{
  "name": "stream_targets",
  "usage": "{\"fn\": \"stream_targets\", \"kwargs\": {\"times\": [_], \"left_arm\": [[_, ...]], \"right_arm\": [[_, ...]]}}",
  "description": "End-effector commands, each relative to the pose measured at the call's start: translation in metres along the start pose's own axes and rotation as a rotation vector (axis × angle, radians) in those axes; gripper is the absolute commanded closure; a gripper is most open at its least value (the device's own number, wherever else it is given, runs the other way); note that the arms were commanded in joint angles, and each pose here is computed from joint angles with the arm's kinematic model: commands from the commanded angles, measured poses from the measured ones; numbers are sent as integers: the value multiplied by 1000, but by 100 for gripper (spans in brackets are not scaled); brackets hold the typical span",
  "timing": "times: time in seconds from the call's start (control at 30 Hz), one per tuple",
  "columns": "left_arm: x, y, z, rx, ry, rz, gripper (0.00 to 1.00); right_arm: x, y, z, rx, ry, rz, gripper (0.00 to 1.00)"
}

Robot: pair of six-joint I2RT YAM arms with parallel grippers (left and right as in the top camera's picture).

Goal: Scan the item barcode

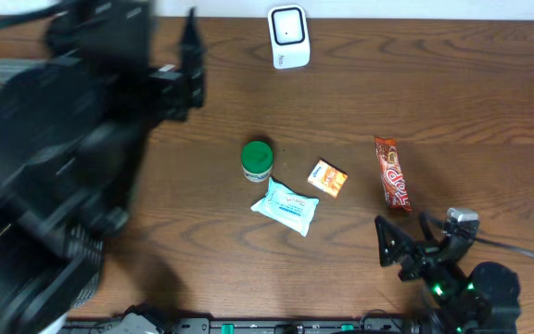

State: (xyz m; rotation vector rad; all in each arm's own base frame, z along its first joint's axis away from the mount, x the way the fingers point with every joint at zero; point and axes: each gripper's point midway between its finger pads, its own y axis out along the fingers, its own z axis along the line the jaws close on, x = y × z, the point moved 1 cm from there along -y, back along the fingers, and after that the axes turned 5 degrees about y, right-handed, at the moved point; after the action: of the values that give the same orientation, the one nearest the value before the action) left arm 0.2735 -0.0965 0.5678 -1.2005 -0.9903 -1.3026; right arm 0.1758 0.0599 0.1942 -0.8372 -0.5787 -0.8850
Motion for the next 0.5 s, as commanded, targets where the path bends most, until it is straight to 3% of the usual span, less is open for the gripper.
{"fn": "stream_targets", "kwargs": {"times": [0.0,0.13,0.23,0.4,0.43,0.47], "left_arm": [[8,-32,23,28,-22,-55,18],[9,-53,35,30,-57,-88,18],[10,-62,40,33,-68,-108,18],[8,-68,43,34,-74,-120,18],[8,-68,43,34,-73,-118,18],[7,-68,43,34,-73,-118,18]], "right_arm": [[20,-16,17,-36,-39,71,1],[32,-9,21,-114,-78,265,1],[40,9,34,-74,-102,436,1],[37,46,27,-81,-13,634,1],[36,53,24,-85,-11,645,5],[36,62,19,-90,-26,654,25]]}}
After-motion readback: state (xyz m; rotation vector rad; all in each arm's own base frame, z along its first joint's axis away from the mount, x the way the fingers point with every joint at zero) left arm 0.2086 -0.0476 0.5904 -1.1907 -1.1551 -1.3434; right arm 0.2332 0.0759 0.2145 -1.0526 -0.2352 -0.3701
